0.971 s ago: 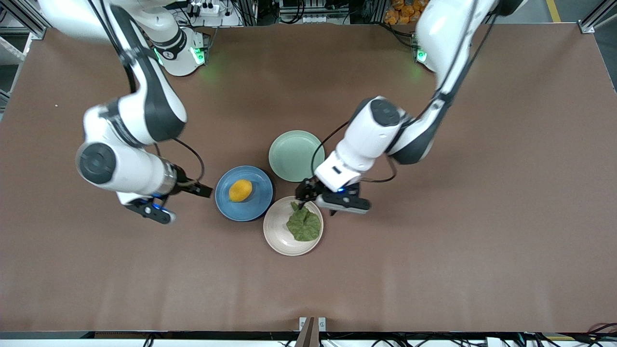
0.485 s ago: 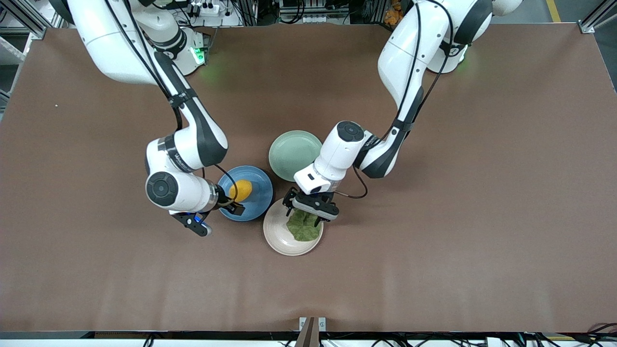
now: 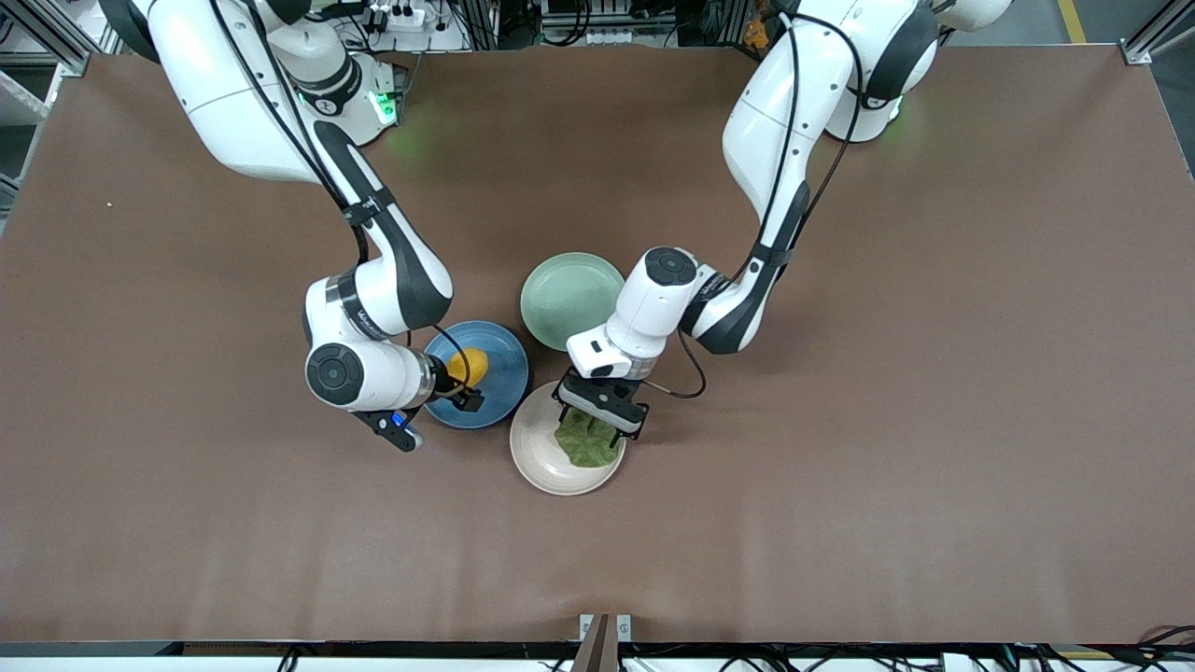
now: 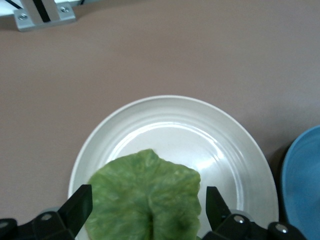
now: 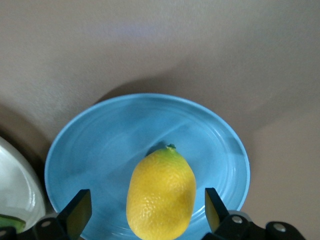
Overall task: Pick lemon and lettuce from blue and beige plates
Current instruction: 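Lower both grippers and close the right on lemon, left on lettuce, then lift the lemon off the blue plate with the right gripper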
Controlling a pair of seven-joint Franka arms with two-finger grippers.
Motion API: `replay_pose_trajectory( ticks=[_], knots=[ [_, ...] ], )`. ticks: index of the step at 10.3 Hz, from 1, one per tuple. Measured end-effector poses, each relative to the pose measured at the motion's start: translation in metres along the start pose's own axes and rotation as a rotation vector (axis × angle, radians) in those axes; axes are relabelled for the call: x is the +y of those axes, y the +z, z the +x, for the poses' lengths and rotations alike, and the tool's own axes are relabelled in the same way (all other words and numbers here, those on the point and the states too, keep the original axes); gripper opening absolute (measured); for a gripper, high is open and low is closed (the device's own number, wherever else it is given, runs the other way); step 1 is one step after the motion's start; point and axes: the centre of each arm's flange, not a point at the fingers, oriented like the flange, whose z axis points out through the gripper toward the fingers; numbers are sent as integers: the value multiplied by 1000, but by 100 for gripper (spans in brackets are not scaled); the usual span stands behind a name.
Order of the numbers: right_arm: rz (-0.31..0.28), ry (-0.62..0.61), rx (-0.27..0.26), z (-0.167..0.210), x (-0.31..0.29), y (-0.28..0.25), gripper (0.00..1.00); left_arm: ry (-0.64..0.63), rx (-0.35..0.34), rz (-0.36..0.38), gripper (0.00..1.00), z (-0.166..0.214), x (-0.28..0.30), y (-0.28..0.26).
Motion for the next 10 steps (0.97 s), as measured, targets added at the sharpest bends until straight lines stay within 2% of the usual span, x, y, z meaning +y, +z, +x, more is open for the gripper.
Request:
replay_pose_trajectory(
  ticks=[5,6,7,8,9,10],
  knots=[
    [-3,-8,-4,-7,-3,24,100,20,-15,3,100,-16,3,16],
    [-7,-14,-8,-8,-2,29,94,22,-17,5,100,-17,2,17],
    [-11,-31,-11,-10,-2,32,91,26,-17,5,91,-17,3,17],
    [-12,-46,-12,-11,-2,33,77,29,-17,5,76,-17,3,17],
    [-11,-63,-11,-11,-2,31,68,32,-18,4,65,-18,5,17],
    [-13,-94,-12,-11,-2,31,68,35,-18,3,61,-19,7,18]
  ],
)
